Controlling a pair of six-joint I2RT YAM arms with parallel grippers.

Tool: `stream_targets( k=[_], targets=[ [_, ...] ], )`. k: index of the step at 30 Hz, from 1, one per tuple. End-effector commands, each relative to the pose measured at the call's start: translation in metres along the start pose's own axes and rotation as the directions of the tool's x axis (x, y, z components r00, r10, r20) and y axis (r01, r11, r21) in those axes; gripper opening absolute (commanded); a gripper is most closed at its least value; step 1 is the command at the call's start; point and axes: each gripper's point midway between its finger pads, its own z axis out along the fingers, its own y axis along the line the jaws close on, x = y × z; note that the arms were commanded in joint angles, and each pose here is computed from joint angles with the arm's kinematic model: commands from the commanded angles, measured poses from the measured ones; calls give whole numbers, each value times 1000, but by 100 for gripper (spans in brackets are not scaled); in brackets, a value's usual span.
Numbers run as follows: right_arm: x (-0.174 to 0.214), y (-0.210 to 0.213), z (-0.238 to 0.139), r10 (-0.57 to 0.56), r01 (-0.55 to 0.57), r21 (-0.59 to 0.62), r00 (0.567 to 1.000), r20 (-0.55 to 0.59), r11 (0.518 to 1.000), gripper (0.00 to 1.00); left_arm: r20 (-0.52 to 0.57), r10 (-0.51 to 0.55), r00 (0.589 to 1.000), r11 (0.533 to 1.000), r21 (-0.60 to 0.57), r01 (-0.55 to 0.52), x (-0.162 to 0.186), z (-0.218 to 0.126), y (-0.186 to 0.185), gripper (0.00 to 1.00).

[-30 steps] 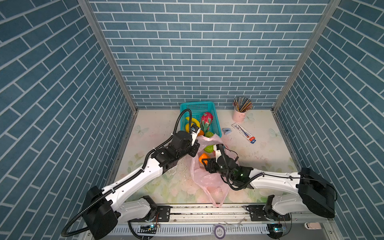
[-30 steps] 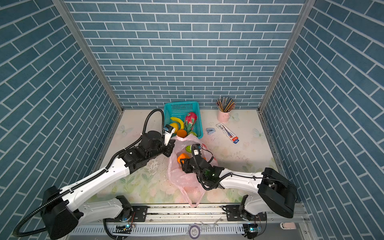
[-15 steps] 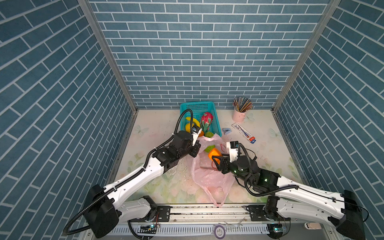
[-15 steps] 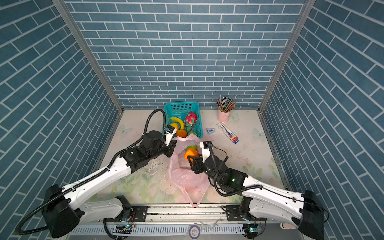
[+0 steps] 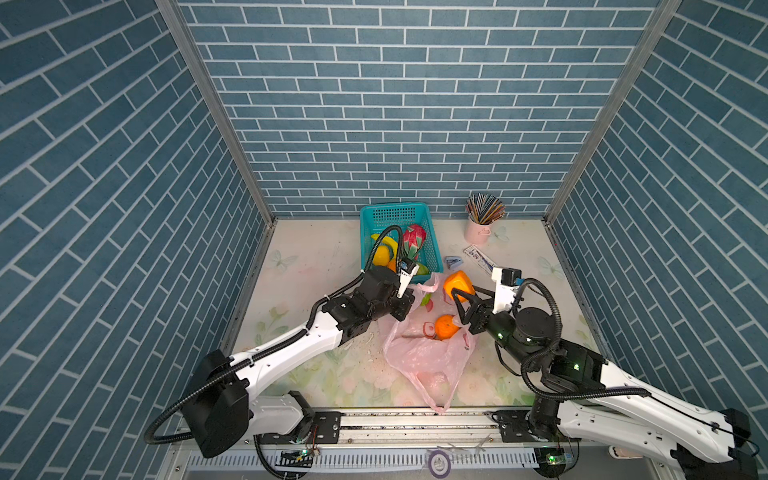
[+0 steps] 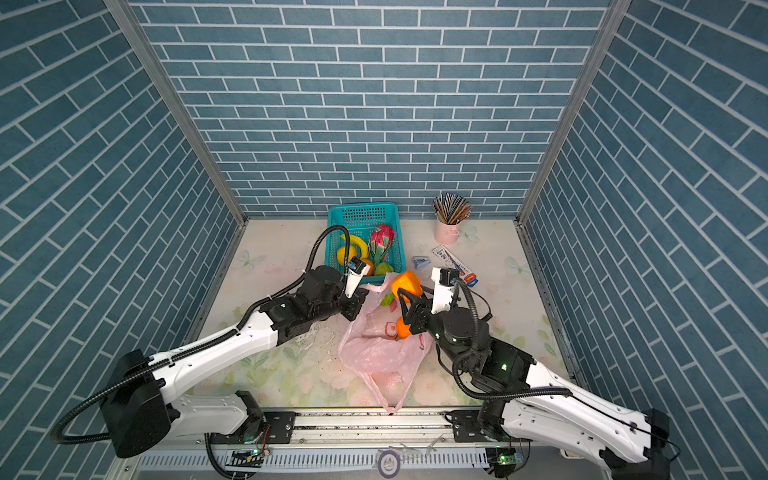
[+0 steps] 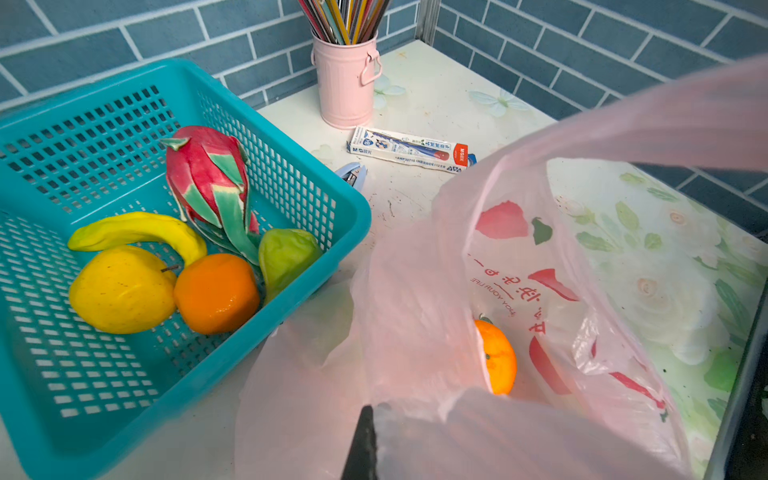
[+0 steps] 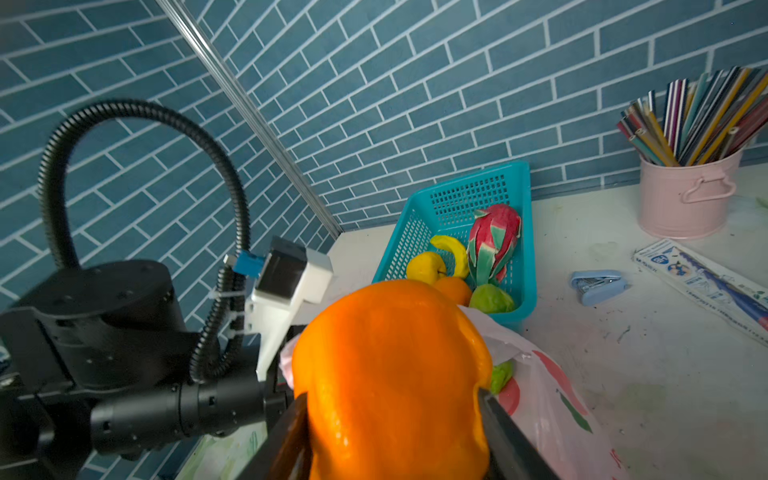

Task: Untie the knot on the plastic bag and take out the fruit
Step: 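Lift the orange out of the bag with the right gripper, then pass the orange from the right gripper to the left gripper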

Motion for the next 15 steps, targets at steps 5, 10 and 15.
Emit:
stream_targets(
  k=[5,10,15],
  targets=[
    [-50,-15,-3,57,-62,32,990,128,998,51,0,91,996,993,73,-91,0,7,-29,33],
    [-55,-18,8,85,-82,-33,994,73,996,51,73,155,985,986,48,-158,-21,-18,-27,62],
    [-55,-16,22,75,-77,-65,997,-25,995,50,170,271,947,959,41,-282,-51,-54,-31,63]
  ],
)
